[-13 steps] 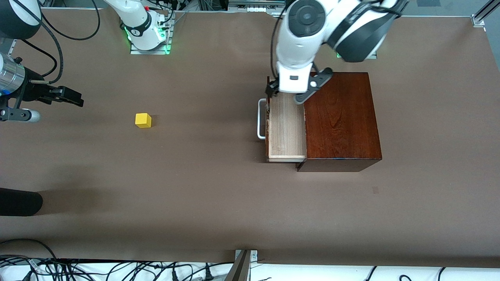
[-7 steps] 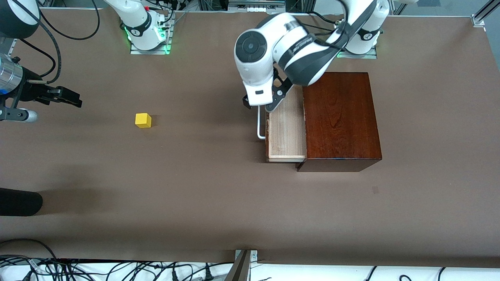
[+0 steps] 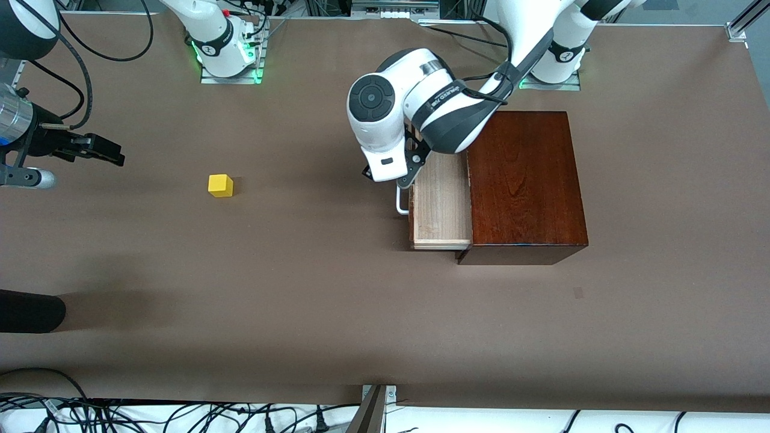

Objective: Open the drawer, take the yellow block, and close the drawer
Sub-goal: 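Move the left gripper to the open drawer front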

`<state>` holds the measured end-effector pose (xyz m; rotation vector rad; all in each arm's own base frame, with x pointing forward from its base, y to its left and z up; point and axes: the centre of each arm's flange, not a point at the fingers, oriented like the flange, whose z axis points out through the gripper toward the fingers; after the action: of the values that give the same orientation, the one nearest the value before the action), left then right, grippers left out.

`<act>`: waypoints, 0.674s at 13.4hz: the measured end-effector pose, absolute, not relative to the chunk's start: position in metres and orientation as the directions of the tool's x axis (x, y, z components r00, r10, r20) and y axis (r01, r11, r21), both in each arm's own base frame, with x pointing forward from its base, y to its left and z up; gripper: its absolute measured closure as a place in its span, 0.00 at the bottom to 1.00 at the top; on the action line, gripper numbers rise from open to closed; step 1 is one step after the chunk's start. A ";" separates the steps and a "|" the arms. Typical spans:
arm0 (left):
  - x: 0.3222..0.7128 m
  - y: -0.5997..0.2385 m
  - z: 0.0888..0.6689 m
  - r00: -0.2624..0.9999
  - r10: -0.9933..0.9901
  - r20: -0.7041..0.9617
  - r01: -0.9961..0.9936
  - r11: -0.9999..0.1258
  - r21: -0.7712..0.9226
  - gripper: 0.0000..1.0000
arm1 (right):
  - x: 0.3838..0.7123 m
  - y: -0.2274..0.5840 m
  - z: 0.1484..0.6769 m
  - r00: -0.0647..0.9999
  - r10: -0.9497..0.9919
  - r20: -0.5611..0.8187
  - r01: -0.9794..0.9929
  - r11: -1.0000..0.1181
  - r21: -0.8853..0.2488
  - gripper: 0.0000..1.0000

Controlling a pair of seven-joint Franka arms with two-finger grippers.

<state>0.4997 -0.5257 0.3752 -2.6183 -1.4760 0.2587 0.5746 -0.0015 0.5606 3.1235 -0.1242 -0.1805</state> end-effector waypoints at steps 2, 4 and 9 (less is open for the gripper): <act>0.499 -0.528 0.366 0.509 0.856 -0.086 0.833 -0.516 -0.201 0.65 | 0.575 -0.001 0.561 0.991 -0.080 -0.109 -0.078 -0.997 0.015 0.00; 0.497 -0.531 0.352 0.513 0.856 -0.070 0.830 -0.515 -0.216 0.85 | 0.575 -0.001 0.561 0.991 -0.079 -0.109 -0.078 -0.997 0.015 0.00; 0.494 -0.534 0.319 0.516 0.856 -0.011 0.829 -0.503 -0.244 0.99 | 0.575 0.000 0.562 0.991 -0.077 -0.107 -0.076 -0.997 0.014 0.00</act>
<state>0.4938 -0.5338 0.3192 -2.5487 -1.4369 0.1929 0.5755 0.0001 0.5620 3.1244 -0.1197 -0.1682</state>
